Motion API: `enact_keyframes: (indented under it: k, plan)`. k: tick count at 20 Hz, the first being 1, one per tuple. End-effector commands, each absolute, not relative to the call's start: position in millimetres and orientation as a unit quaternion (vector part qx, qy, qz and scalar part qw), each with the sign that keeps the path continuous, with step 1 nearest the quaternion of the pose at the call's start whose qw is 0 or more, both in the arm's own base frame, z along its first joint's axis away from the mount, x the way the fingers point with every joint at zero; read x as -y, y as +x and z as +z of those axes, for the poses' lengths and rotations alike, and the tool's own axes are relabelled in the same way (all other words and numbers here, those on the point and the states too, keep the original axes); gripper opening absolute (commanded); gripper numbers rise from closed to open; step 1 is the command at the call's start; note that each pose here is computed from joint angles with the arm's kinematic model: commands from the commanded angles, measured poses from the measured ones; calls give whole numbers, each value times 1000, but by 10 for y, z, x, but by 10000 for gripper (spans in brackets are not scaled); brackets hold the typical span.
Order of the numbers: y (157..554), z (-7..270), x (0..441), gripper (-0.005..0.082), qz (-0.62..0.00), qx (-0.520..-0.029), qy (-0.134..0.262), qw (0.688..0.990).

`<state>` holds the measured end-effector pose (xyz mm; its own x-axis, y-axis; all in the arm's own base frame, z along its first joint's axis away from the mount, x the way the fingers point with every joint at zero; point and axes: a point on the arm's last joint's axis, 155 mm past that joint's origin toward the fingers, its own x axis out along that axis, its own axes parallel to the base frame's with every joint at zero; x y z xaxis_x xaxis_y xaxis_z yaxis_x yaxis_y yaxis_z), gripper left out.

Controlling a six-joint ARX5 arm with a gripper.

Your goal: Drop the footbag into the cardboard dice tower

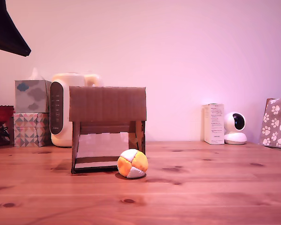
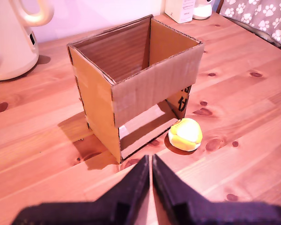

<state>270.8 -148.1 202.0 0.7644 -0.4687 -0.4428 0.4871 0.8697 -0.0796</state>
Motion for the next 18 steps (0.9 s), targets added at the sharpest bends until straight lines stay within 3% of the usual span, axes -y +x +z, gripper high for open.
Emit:
enact_keyframes:
  k: [1,10,18]
  plan:
    - [2708,1972,1473,-20,-254,-232,23,939]
    - [2700,1979,1496,-20,-257,-233,9,938]
    - [2699,1827,1688,-20,-301,-192,-29,934]
